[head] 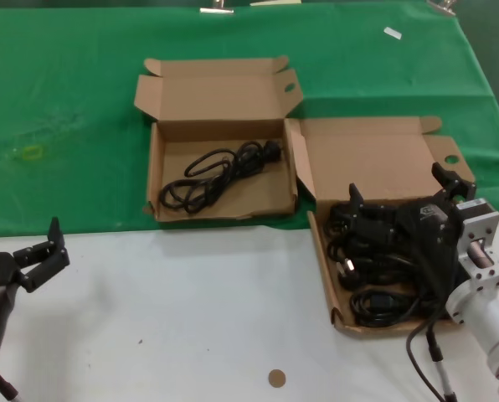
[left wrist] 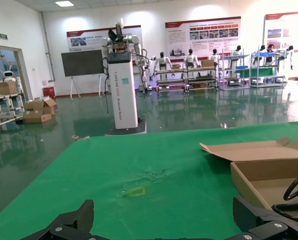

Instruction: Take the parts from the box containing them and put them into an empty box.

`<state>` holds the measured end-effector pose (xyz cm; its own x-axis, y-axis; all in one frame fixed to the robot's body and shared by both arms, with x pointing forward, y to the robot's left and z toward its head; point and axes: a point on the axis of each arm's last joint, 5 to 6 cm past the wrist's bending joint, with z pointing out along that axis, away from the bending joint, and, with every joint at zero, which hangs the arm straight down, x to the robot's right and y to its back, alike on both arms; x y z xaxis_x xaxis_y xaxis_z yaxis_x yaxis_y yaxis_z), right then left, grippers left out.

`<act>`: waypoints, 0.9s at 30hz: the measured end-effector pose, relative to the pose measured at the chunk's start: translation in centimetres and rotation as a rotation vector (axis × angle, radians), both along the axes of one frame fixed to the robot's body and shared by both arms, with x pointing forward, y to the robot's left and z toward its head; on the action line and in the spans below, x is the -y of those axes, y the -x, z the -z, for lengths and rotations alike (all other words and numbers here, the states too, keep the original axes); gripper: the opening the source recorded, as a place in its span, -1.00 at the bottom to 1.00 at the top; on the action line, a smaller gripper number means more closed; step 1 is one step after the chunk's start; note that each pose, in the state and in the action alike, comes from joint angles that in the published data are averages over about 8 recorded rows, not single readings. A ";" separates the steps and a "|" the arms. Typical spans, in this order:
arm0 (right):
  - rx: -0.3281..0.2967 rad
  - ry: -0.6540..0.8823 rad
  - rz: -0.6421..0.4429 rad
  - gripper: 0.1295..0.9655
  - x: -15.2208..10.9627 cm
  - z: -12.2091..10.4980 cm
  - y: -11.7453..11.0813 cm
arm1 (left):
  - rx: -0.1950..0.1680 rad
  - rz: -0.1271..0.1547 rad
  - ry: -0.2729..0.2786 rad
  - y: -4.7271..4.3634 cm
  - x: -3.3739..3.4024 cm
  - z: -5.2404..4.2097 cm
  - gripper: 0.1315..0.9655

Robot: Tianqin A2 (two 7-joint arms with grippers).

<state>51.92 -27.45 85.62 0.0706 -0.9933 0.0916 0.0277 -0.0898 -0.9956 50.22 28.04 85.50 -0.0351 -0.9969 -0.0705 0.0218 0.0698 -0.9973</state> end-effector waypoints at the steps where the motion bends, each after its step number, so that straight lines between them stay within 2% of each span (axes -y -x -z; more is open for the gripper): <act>1: 0.000 0.000 0.000 1.00 0.0 0.0 0.0 | 0.000 0.000 0.000 0.00 0.00 0.00 1.00; 27: 0.000 0.000 0.000 1.00 0.0 0.0 0.0 | 0.000 0.000 -0.001 0.00 0.00 0.00 1.00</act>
